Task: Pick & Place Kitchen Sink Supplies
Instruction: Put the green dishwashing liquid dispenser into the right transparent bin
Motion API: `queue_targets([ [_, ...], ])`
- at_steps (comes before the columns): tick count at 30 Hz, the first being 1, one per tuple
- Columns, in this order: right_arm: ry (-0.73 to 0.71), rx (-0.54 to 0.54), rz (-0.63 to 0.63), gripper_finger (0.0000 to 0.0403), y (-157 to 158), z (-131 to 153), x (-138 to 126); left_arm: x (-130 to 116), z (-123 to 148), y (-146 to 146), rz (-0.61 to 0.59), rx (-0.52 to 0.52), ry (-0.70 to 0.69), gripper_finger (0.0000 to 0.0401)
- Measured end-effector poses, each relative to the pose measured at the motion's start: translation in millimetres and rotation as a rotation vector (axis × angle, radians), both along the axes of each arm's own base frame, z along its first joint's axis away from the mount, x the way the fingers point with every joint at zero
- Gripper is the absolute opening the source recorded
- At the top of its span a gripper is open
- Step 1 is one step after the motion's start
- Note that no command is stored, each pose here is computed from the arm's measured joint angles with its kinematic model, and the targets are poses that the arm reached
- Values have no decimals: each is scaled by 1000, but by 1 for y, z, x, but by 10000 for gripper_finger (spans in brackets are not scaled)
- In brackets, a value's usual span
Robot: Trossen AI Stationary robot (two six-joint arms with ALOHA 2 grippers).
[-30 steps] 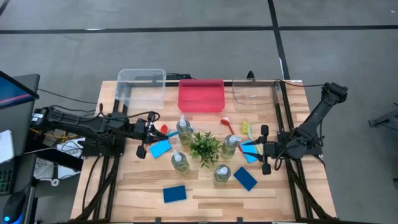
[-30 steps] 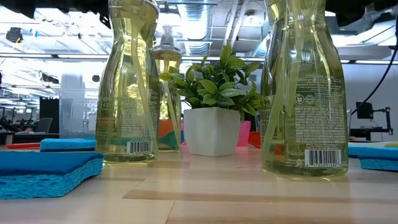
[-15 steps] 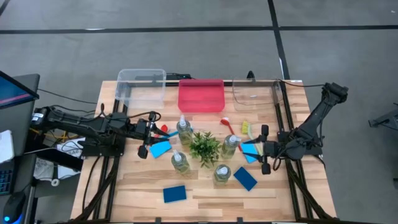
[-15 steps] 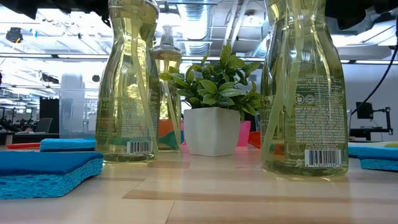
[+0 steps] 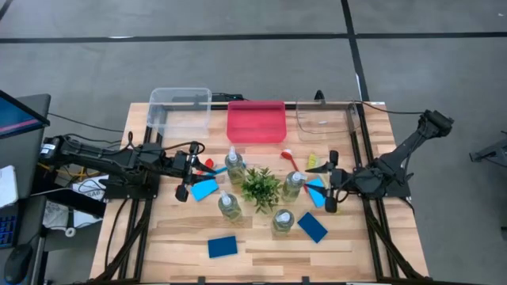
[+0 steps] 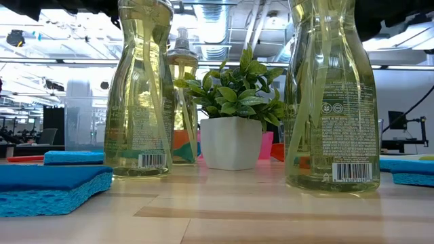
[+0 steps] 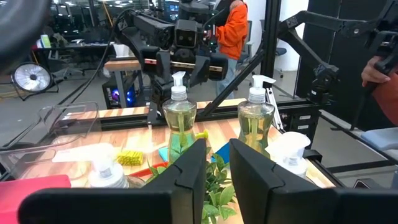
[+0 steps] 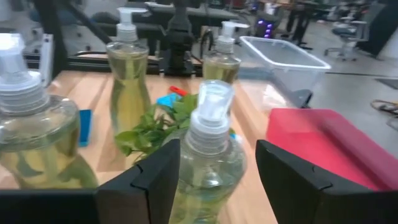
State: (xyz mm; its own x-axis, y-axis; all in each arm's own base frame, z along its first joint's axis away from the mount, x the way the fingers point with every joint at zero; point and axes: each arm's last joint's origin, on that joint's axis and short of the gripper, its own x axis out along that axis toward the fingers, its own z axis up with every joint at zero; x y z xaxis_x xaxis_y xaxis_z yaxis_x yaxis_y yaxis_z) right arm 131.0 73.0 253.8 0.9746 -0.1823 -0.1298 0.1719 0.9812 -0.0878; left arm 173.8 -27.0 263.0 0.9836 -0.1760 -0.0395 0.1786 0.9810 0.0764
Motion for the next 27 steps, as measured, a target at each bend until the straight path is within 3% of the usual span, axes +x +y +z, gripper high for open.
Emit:
queue_targets([
  [16, 0, 11, -53, 189, -9, -1, 12, 0, 0, 0, 0, 0, 0, 68],
  [27, -16, 30, 19, 183, -8, 1, 13, 0, 0, 0, 0, 0, 0, 68],
])
